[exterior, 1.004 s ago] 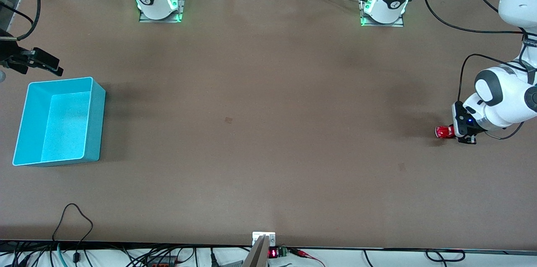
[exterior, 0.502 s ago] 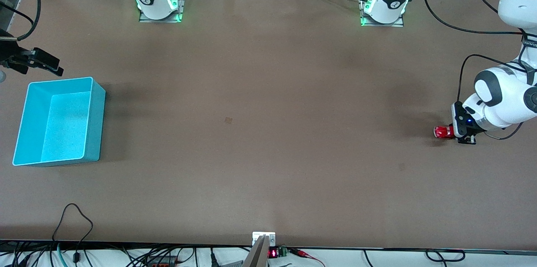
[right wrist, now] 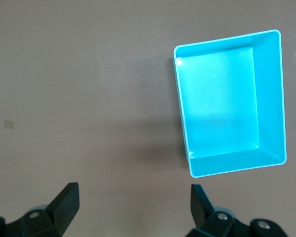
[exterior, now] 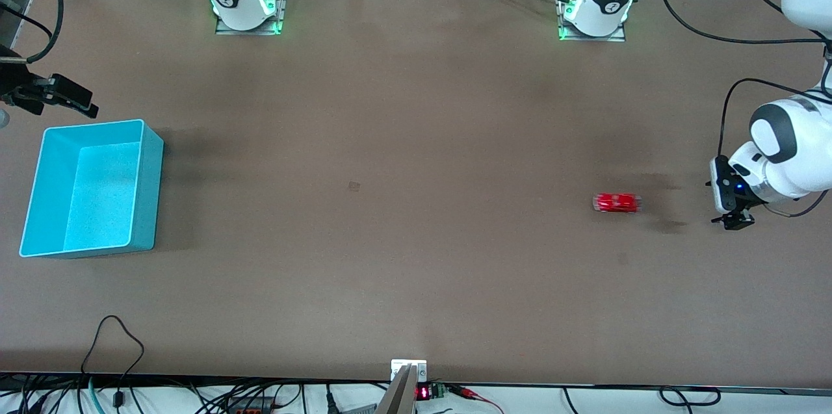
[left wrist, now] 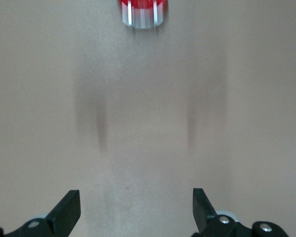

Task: Wind red beetle toy and store in blue box
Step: 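Withdraw the left gripper while the right gripper moves toward the car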

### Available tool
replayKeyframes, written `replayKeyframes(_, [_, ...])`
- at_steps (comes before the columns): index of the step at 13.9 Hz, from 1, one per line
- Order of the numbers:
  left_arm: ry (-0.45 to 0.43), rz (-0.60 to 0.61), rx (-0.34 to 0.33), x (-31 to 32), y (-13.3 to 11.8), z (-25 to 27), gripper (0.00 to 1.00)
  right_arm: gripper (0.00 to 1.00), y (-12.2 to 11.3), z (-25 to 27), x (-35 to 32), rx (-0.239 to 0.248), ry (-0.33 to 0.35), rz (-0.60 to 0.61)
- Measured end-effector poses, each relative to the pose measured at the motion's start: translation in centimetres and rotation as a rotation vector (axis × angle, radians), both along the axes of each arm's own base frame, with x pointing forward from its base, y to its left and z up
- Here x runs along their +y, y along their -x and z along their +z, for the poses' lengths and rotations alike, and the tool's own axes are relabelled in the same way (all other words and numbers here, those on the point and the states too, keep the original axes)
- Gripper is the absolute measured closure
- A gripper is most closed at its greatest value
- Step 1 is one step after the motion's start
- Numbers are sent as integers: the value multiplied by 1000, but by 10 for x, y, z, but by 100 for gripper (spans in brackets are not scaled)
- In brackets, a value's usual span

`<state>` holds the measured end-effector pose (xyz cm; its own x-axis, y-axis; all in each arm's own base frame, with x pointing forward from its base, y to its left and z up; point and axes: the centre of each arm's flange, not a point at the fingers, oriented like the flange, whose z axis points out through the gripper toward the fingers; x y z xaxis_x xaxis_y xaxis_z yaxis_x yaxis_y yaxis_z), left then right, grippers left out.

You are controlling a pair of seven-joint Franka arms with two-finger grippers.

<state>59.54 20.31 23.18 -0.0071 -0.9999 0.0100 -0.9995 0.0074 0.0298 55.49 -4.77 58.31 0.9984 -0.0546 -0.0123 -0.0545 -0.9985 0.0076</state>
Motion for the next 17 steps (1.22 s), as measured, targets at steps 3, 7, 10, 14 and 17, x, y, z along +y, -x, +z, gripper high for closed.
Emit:
replayKeyframes(3, [7, 27, 32, -6, 2, 20, 0, 0, 0, 0, 0, 0, 0, 0])
replayKeyframes(7, [14, 109, 89, -8, 10, 55, 0, 0, 0, 0, 0, 0, 0, 0])
replayKeyframes(10, [14, 174, 127, -9, 16, 84, 0, 0, 0, 0, 0, 1, 0, 0])
replayKeyframes(14, [9, 275, 169, -10, 19, 119, 0, 0, 0, 0, 0, 1, 0, 0])
replayKeyframes(17, [-3, 377, 195, -23, 16, 151, 0, 0, 0, -1, 0, 2, 0, 0])
